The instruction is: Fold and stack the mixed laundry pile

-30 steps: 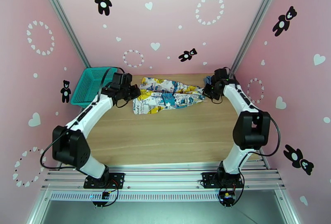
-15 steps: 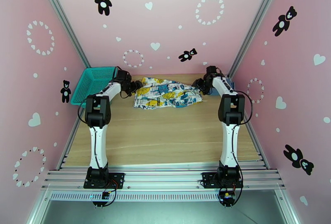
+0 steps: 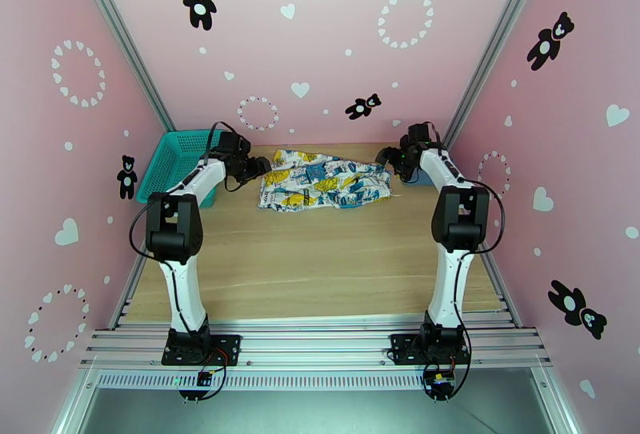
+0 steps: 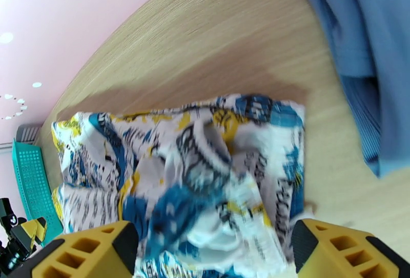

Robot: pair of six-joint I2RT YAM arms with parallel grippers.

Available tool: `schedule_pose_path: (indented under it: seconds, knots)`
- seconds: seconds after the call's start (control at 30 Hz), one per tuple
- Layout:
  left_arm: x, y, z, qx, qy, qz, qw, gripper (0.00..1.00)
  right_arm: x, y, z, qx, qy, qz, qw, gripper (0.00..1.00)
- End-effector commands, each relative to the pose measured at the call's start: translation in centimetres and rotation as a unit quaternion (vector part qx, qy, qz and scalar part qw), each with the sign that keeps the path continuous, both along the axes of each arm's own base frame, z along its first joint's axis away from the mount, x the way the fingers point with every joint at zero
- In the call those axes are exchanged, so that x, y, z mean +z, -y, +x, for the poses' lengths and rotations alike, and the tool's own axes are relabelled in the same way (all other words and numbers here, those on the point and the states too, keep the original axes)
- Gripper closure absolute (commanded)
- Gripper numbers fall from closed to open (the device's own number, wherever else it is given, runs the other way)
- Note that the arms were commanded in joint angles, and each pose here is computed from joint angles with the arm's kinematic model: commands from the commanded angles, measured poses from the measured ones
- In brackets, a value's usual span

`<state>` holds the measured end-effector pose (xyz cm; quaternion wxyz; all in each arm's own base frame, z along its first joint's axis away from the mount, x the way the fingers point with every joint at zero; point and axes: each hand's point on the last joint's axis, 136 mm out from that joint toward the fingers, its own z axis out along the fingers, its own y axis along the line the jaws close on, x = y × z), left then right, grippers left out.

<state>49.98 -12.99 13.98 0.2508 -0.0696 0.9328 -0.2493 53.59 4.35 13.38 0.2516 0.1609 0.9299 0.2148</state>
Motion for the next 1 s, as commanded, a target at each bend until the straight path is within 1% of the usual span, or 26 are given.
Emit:
schedule_pose_path:
  seconds: [0.0, 0.07, 0.13, 0.17, 0.3, 0.37, 0.43, 0.53, 0.67, 0.8, 0.97]
  knots:
    - [-1.4, 2.5, -4.1, -0.065, -0.017, 0.044, 0.997, 0.33, 2.7, -0.5, -1.5, 0.027, 0.050, -0.024, 0.998, 0.25]
    - [-2.2, 4.0, -5.4, -0.077, -0.029, 0.034, 0.996, 0.31, 1.6, -1.4, -2.6, 0.041, 0.035, -0.025, 0.998, 0.30]
    - [-2.7, 5.8, -5.6, -0.074, -0.030, 0.005, 0.997, 0.24, 0.5, -2.4, -3.5, 0.053, 0.022, -0.022, 0.998, 0.33]
    - [-3.1, 6.4, -5.4, -0.070, -0.032, -0.008, 0.997, 0.22, 0.1, -3.0, -3.7, 0.057, 0.020, -0.018, 0.998, 0.34]
    - [-4.9, 8.5, -3.5, -0.042, -0.042, -0.033, 0.998, 0.22, -1.2, -4.4, -4.2, 0.067, 0.006, -0.009, 0.998, 0.37]
    - [-5.0, 9.5, -2.4, -0.030, -0.038, -0.052, 0.997, 0.22, -1.2, -4.8, -4.3, 0.070, 0.007, -0.008, 0.997, 0.37]
    - [-4.8, 10.1, -0.9, -0.014, -0.022, -0.063, 0.998, 0.21, -1.0, -5.1, -4.4, 0.073, 0.008, -0.009, 0.997, 0.38]
    - [-4.8, 10.9, 0.7, -0.003, -0.022, -0.080, 0.997, 0.21, -1.1, -5.3, -4.5, 0.076, 0.007, -0.007, 0.997, 0.38]
    - [-4.8, 11.4, 1.8, 0.008, -0.022, -0.089, 0.996, 0.21, -1.2, -5.7, -4.8, 0.082, 0.003, -0.004, 0.997, 0.38]
    - [-4.3, 11.7, 2.8, 0.012, -0.015, -0.090, 0.996, 0.17, -1.3, -6.0, -4.9, 0.086, 0.001, -0.002, 0.996, 0.39]
    - [-5.0, 12.1, 4.6, 0.016, -0.013, -0.089, 0.996, 0.16, -1.4, -6.0, -4.5, 0.083, 0.002, 0.000, 0.997, 0.39]
